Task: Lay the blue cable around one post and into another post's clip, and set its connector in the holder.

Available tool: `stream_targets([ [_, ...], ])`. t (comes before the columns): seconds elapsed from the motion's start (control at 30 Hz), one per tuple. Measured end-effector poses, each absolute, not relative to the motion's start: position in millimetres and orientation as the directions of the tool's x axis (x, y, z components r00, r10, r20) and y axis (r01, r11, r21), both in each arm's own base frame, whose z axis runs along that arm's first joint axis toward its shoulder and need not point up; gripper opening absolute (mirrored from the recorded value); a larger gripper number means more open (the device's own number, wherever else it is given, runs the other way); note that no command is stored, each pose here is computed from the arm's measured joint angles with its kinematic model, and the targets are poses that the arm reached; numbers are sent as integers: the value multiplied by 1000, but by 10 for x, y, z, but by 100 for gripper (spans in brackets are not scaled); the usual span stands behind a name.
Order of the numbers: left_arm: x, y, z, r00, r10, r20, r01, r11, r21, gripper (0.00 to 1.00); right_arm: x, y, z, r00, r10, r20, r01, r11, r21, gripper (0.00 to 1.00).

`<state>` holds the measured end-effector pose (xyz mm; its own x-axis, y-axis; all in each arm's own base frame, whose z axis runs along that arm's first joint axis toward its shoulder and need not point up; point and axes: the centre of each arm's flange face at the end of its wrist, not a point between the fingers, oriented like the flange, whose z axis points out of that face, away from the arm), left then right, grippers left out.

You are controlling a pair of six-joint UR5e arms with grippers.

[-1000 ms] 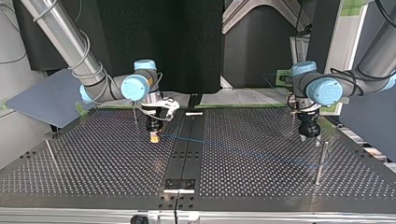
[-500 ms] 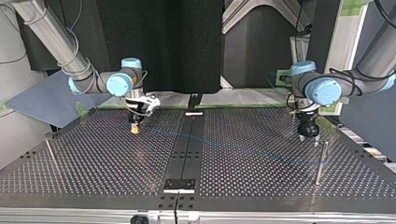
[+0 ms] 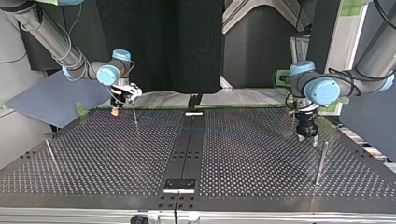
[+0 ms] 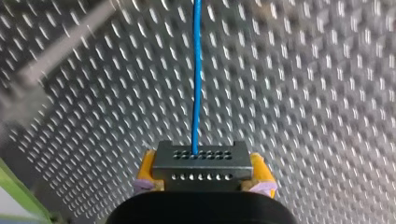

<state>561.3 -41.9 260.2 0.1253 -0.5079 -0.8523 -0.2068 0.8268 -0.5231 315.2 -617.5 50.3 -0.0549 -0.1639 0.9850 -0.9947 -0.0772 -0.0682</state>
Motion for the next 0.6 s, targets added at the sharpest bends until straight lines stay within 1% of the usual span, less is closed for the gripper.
stream_targets([
  [0.1,5611,-425,2600,124,-507,-853,-207,828,-522,100,2970,-6208,586,-84,-140,986,-995,-37,-90,0],
  [0.33,5609,-434,2598,121,-506,-854,-208,828,-520,100,2703,-6215,816,-157,-82,984,-987,-9,-159,0],
  [0.5,5606,-449,2594,119,-506,-854,-206,829,-520,100,2639,-6153,964,-178,-46,983,-983,-31,-179,0],
  [0.6,5605,-463,2595,118,-507,-854,-204,829,-520,100,2604,-6094,863,-179,-52,983,-983,-33,-181,0],
])
